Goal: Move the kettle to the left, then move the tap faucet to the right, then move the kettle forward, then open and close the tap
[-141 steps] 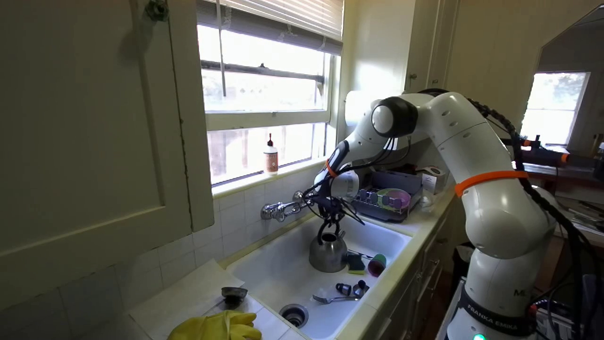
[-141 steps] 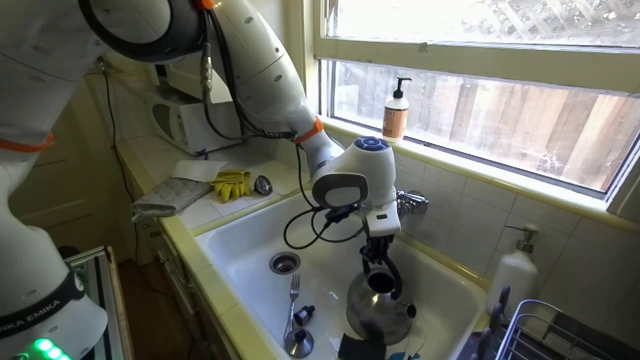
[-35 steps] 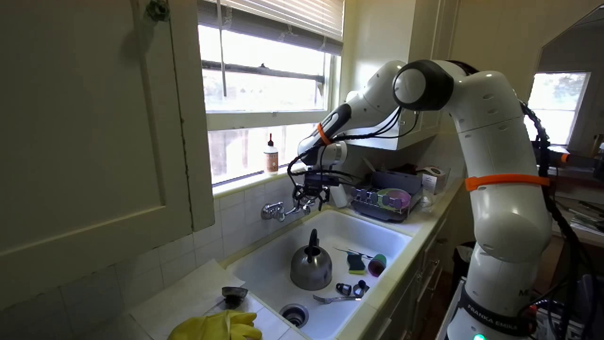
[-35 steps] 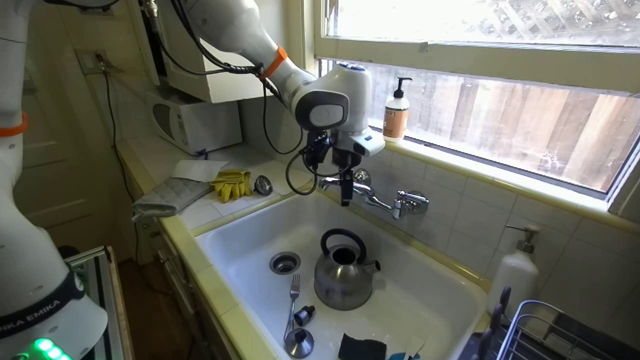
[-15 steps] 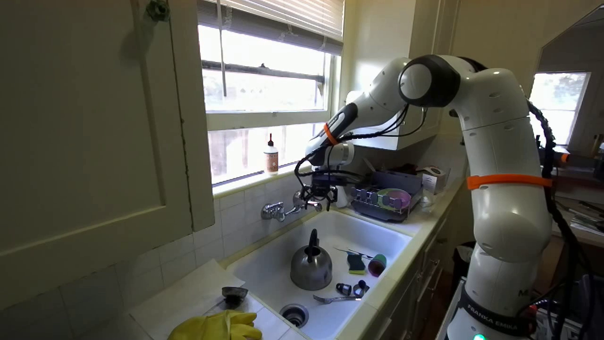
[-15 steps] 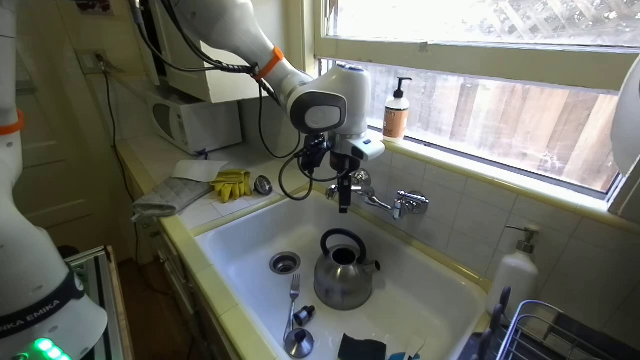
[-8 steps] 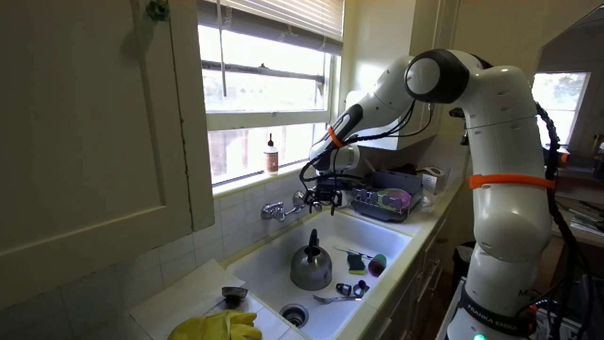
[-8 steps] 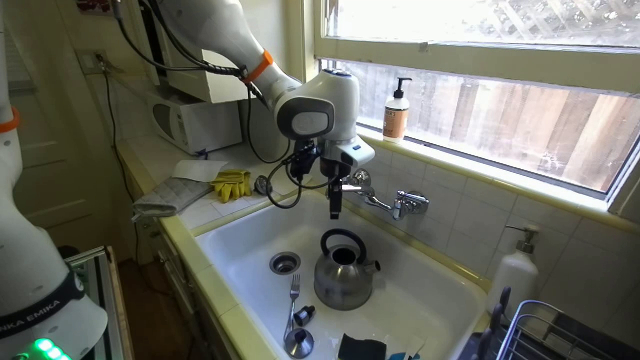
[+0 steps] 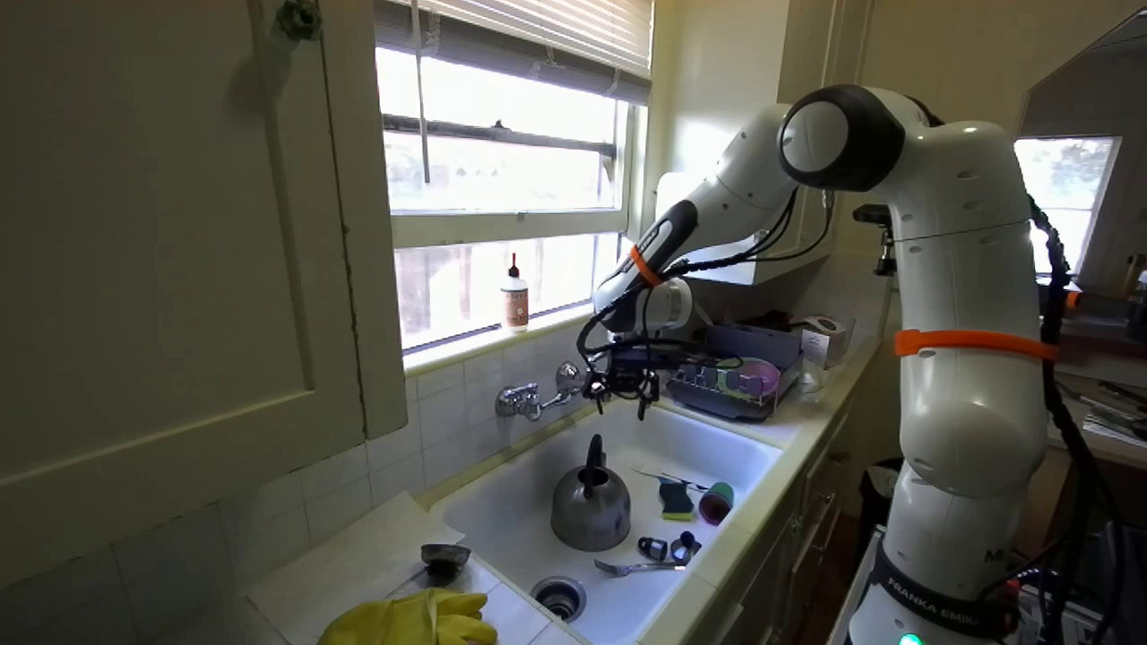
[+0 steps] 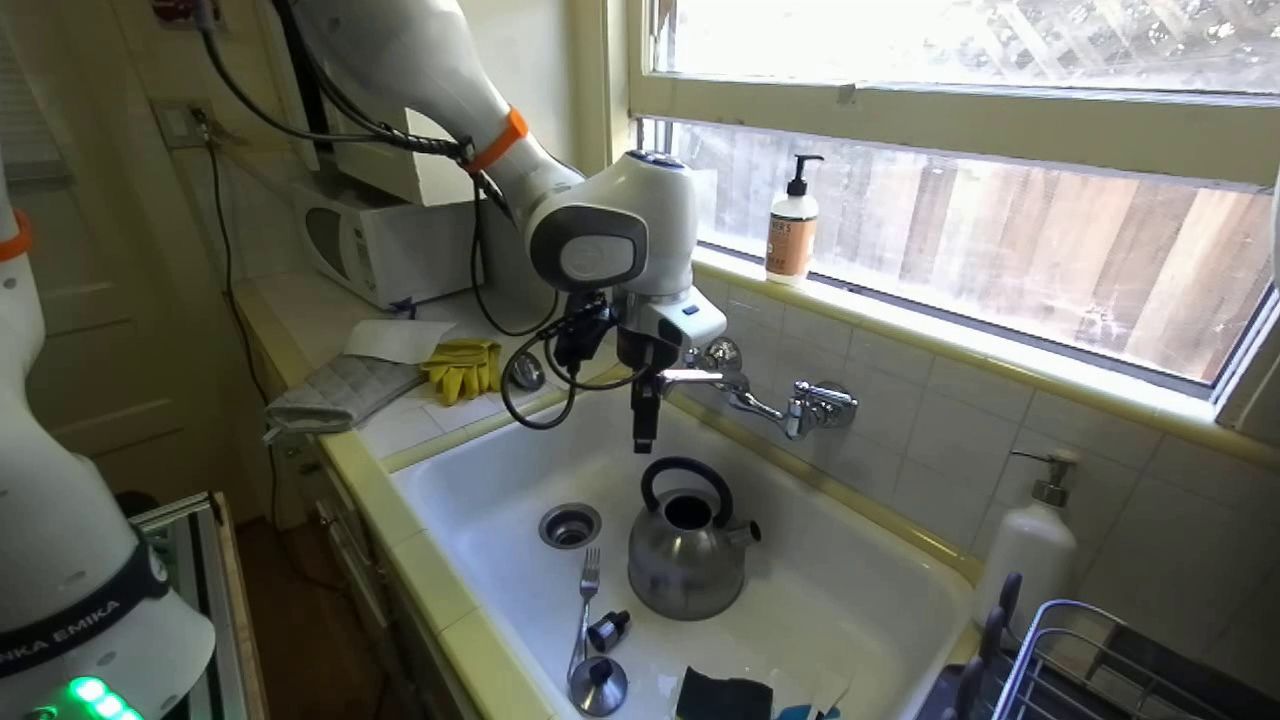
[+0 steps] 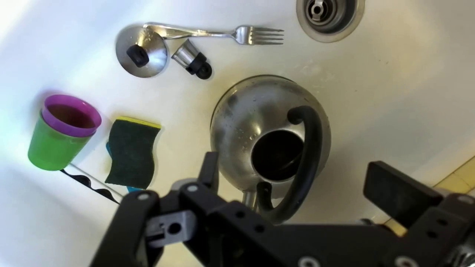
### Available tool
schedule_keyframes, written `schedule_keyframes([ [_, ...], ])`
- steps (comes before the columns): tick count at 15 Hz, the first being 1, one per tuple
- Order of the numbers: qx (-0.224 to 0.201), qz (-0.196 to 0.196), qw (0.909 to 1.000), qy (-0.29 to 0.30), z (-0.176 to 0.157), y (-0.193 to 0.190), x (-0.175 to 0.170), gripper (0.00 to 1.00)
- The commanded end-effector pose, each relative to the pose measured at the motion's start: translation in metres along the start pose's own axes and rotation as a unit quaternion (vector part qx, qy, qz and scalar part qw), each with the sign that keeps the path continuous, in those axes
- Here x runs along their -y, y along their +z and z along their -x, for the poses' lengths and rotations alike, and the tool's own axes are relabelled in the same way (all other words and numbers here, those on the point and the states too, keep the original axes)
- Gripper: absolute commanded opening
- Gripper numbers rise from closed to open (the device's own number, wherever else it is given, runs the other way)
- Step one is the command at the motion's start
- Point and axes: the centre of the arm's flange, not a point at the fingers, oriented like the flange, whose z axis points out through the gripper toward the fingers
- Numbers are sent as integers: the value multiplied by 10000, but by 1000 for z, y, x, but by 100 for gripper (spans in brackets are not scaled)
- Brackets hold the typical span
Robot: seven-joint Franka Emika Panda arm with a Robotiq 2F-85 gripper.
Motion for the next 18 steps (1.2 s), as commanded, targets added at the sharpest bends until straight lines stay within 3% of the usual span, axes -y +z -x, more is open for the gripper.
schedule_keyframes([
  [1, 15, -146, 9999, 41, 14, -9, -8, 100],
  [5, -15, -69, 10000, 55, 20, 2, 6, 100],
  [14, -612, -202, 9971, 415, 21, 46, 29, 100],
  [18, -563, -153, 9977, 341, 20, 48, 28, 100],
])
